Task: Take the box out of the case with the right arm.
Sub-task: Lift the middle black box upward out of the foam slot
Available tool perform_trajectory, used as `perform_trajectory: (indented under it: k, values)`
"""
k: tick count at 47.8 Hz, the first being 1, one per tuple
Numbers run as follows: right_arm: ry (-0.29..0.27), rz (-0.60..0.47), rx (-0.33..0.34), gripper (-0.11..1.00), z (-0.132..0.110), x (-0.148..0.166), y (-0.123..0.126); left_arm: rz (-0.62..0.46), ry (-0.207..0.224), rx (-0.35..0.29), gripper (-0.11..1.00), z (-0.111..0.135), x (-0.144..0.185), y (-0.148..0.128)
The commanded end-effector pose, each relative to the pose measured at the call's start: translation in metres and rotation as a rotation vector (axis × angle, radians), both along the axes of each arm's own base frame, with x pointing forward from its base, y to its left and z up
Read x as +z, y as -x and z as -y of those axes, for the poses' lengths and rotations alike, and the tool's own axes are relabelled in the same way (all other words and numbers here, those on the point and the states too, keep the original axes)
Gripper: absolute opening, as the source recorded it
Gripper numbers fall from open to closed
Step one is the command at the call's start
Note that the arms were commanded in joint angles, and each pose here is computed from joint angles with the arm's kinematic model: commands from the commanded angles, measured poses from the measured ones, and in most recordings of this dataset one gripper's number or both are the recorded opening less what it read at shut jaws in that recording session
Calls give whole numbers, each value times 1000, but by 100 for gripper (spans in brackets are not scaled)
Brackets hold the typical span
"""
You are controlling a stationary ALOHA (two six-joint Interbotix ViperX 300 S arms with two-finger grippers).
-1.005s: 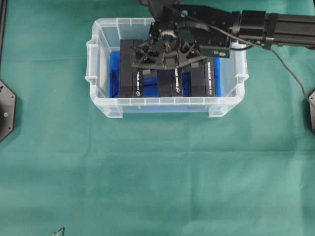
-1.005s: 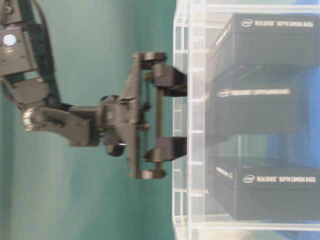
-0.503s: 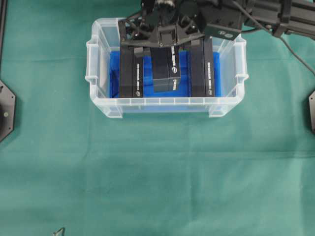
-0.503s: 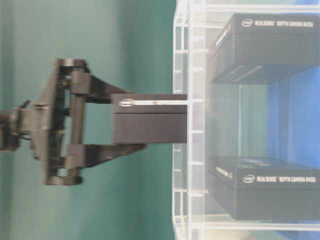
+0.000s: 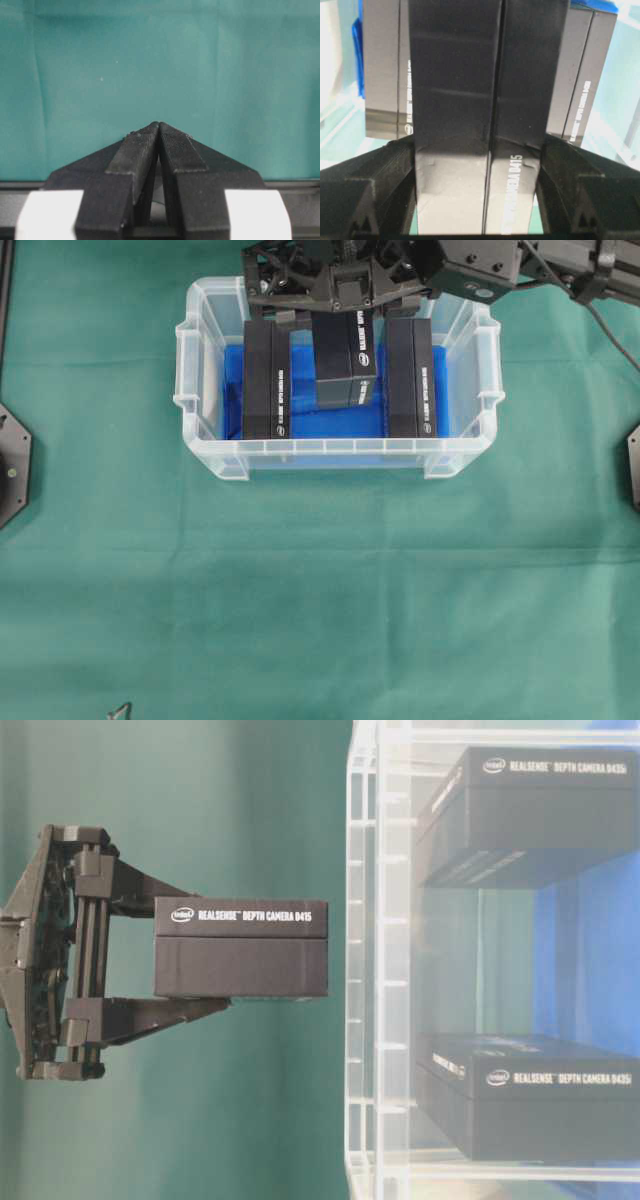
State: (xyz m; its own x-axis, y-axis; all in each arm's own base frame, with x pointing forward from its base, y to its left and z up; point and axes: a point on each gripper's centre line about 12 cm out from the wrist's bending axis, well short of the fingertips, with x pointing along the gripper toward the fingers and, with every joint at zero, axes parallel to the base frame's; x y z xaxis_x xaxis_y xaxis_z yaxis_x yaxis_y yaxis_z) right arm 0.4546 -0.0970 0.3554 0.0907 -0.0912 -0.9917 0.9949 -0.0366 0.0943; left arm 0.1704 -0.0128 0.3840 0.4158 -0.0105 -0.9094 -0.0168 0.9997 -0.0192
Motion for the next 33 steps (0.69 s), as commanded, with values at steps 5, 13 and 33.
perform_trajectory:
  k: [5,13,33]
  values:
    - [18,76,3,65,-2,33,13,26,1,-1,0,0,8,-1]
    - [18,76,8,65,-4,33,12,26,1,-1,0,0,8,-1]
    - [16,78,-1,65,-7,33,11,29,1,-1,0,0,9,0]
